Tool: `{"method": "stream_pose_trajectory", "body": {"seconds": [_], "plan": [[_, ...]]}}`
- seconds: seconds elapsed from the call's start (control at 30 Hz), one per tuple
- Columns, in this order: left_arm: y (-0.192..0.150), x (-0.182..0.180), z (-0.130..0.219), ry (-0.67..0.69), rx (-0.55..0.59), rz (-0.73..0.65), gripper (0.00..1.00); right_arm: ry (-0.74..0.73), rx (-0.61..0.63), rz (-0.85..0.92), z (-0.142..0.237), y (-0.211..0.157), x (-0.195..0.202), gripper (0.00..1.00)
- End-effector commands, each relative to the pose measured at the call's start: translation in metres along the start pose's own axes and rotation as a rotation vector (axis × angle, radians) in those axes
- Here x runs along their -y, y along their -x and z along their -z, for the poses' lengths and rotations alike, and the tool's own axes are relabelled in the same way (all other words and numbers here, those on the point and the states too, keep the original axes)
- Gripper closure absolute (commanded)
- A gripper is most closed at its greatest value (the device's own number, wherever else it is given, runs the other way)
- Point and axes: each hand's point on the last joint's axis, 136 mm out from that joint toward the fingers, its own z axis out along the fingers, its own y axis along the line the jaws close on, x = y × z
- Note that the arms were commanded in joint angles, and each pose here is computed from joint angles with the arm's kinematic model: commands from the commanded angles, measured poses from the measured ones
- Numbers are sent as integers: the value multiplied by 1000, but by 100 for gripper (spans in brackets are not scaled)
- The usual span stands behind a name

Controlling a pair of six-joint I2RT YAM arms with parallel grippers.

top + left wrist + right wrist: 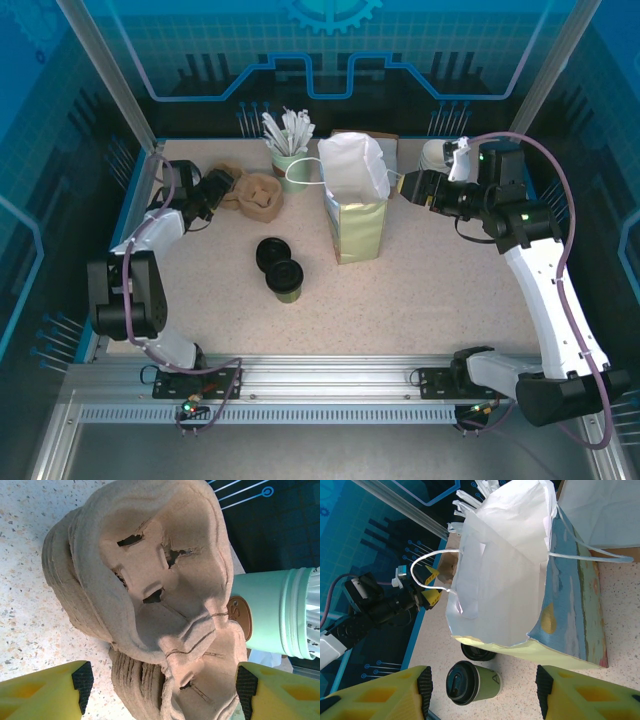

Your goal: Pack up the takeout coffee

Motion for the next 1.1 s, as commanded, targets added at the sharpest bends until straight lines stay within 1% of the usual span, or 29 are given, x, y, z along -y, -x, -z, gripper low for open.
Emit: {"method": "stream_pose_trajectory", "body": {"seconds": [0.0,0.3,0.8,0.9,1.07], "plan": [[12,14,-2,-46,15,-6,23,-3,-14,5,1,-6,0,41],[17,17,-8,-64,9,-6,24,-8,-10,4,1,-5,0,41],[25,32,-3,-114,19,-18,27,-15,-17,-11,-5,-5,6,41],[25,28,-4,-95,19,-12,26,-14,-18,-10,-5,-5,6,41],[23,9,-7,-25,28,11,24,-15,-20,-12,-6,-5,7,41]]}}
